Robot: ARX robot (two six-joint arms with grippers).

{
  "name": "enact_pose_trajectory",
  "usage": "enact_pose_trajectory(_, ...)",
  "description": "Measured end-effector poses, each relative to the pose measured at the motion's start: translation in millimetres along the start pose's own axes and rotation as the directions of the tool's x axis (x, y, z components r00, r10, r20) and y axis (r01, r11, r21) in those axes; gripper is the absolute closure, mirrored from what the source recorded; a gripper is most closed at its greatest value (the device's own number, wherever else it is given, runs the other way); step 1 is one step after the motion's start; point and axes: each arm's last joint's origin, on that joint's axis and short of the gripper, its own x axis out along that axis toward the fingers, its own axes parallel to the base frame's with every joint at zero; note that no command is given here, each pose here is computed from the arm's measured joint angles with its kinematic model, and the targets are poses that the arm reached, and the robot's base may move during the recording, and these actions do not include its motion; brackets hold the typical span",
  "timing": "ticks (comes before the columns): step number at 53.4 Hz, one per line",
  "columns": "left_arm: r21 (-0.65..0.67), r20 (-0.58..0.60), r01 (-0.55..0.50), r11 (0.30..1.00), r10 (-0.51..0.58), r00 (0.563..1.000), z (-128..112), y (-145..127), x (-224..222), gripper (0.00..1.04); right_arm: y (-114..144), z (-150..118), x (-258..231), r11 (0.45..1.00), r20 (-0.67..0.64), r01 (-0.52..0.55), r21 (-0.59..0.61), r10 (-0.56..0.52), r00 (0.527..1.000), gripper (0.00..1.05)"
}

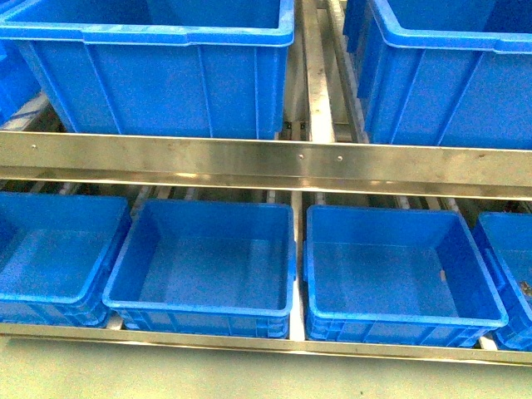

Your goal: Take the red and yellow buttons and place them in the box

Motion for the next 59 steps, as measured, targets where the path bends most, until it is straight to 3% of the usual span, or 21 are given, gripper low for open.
enact_pose_trajectory(7,-0.035,0.024,0.114,0.993,-0.113,0.993,13.5,20.9,33.0,0.72,0.0,0.1,-0.1,1.000,0.001,0.000,0.000,0.000,1.000,0.07)
enact_pose_trajectory(14,-0.121,0.075,0.281,0.952,-0.273,0.959,38.5,42.6,76.8,0.72,0.0,0.1,-0.1,1.000,0.002,0.000,0.000,0.000,1.000,0.07)
enact_pose_trajectory(21,-0.175,0.141,0.393,0.903,-0.372,0.917,59.2,40.8,116.1,0.72,0.0,0.1,-0.1,1.000,0.002,-0.001,0.000,0.001,1.000,0.07)
enact_pose_trajectory(32,-0.250,0.173,0.623,0.741,-0.599,0.782,86.2,-15.9,174.5,0.72,0.0,0.1,-0.1,1.000,0.002,0.000,0.000,0.000,1.000,0.07)
enact_pose_trajectory(45,-0.299,0.147,0.743,0.599,-0.740,0.656,84.6,-90.4,224.7,0.72,0.0,0.1,-0.1,1.000,0.002,0.000,0.000,0.000,1.000,0.07)
enact_pose_trajectory(52,-0.354,0.126,0.820,0.449,-0.846,0.518,72.7,-142.7,234.0,0.72,0.0,0.1,-0.1,1.000,0.002,0.000,0.000,0.000,1.000,0.07)
enact_pose_trajectory(59,-0.417,0.137,0.848,0.327,-0.900,0.414,64.8,-188.8,229.1,0.72,0.0,0.1,-0.1,1.000,0.002,0.000,0.000,0.000,1.000,0.07)
